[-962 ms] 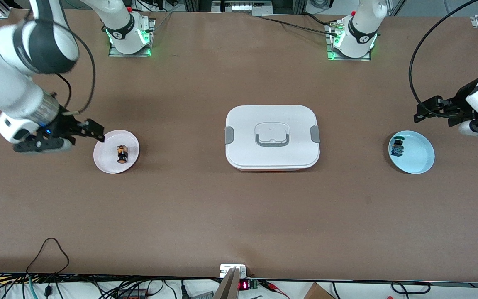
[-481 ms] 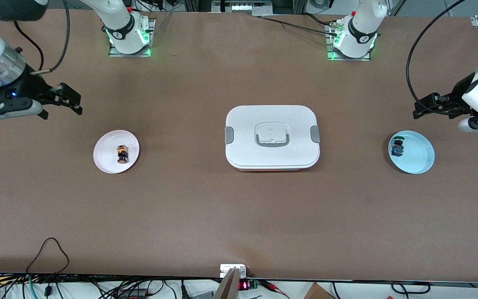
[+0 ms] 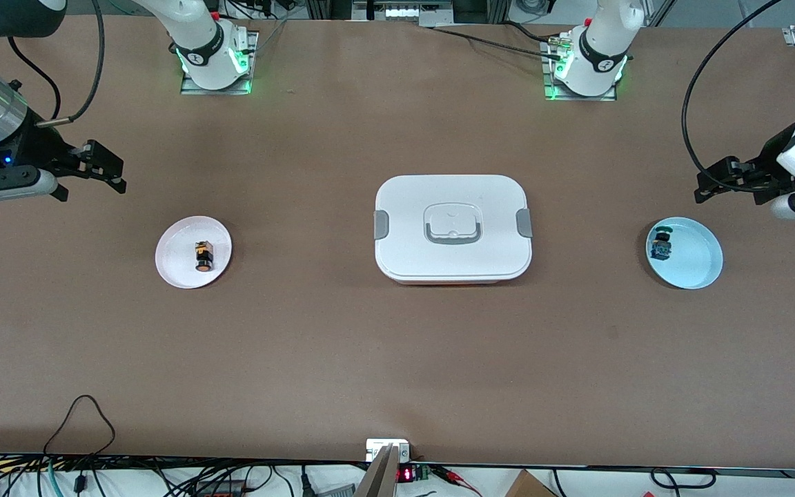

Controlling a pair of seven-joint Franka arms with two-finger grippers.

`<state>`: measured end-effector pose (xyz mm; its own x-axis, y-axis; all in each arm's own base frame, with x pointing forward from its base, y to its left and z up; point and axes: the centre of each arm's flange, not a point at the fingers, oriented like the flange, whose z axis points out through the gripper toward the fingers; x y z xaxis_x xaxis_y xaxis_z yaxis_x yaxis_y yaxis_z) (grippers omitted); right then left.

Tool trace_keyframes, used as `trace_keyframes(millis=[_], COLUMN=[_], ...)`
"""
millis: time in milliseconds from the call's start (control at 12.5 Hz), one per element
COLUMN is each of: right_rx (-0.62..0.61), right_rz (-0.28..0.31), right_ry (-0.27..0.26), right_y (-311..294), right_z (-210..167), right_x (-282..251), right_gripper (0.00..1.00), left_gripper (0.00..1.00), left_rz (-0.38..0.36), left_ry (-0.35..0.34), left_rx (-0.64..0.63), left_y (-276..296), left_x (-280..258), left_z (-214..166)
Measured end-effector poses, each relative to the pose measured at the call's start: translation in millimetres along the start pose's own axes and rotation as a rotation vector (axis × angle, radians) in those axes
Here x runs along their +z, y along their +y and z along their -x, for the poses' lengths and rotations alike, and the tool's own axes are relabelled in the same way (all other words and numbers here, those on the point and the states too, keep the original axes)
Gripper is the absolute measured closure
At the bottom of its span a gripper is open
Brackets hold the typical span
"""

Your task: Transfer orange switch to right arm and place

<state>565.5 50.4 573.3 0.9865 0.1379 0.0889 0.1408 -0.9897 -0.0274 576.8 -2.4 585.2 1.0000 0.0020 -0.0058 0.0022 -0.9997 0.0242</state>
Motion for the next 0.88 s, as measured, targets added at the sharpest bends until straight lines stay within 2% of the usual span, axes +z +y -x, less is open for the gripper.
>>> trace_keyframes(millis=[882], right_rx=[0.014], right_rz=[0.011], right_ry=[-0.016], right_y=[8.0], right_z=[-26.4], right_x=[20.2], right_gripper=[0.0], left_gripper=[0.0], left_rz=[0.0], left_ry=[-0.006], left_rx=[-0.024], left_y=[-4.2], left_x=[-13.0], left_z=[6.3])
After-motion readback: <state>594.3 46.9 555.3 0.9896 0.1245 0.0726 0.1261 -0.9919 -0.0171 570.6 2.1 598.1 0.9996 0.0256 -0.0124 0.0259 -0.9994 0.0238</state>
